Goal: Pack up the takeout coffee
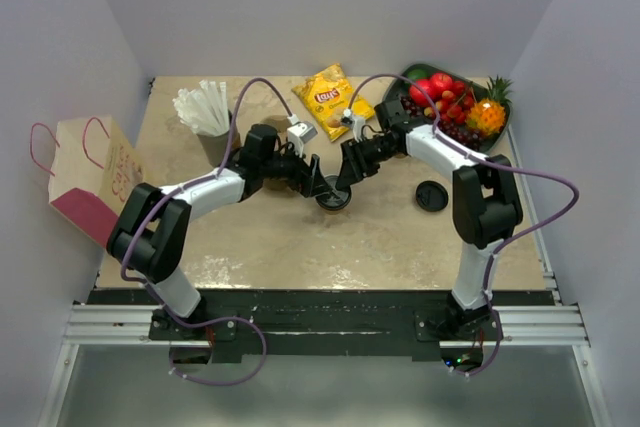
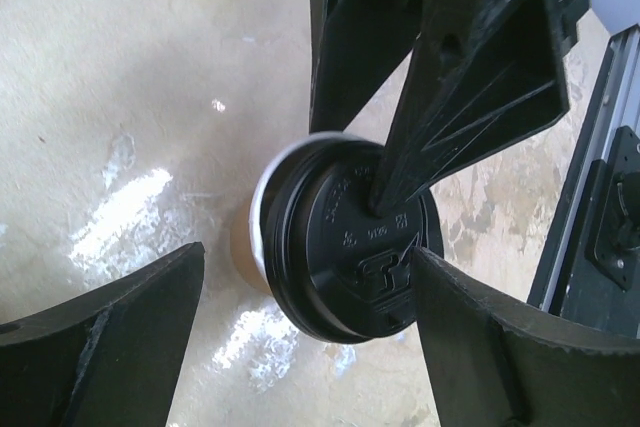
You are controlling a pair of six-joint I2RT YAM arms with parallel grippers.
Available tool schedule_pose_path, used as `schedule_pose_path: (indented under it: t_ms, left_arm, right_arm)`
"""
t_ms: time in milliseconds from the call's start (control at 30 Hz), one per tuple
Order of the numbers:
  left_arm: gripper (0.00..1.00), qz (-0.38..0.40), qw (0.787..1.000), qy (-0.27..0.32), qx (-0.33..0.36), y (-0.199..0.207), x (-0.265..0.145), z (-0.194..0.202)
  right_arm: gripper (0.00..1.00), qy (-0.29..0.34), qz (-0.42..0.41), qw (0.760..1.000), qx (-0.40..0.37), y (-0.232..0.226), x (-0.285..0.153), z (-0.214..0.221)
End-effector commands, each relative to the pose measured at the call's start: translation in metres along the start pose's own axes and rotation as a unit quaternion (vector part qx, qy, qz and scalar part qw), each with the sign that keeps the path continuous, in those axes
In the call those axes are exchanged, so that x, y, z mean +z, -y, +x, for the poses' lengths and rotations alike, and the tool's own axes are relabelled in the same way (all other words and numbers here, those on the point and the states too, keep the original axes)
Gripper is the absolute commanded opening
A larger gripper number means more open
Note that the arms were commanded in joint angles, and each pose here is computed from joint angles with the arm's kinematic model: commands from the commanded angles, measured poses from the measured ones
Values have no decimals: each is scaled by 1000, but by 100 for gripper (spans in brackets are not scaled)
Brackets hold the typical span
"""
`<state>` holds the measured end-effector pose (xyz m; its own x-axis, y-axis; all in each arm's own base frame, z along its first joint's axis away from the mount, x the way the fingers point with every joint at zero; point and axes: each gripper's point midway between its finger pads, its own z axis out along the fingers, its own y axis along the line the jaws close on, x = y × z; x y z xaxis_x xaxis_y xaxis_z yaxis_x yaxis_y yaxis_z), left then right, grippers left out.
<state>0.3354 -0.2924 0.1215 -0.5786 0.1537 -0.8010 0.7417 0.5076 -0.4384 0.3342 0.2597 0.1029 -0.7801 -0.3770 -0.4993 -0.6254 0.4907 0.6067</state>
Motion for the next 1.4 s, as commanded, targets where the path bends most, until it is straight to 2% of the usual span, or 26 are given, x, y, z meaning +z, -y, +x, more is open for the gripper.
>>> schedule_pose_path:
  t_ms: [0,367,767,1100,1367]
  left_arm:
    - [87,-4,1000,-1,8,-2,-4,4]
    - [88,16,1000,-7,11,8,-11,12]
    - [86,19,1000,6,-2,7,-6,4]
    - [84,9,1000,19,-7,-3,2,-11]
    - [82,-1,1000,31,-1,-15,11,-25]
  right_arm:
    - [54,33,26,998,-57,-15,-16,-27]
    - [41,45,53,995,-77,-12,-20,-38]
    - [37,42,46,996,-67,-9,-14,-39]
    - [41,38,46,996,-62,-7,-13,-37]
    - [51,35,36,997,-61,-9,-11,-36]
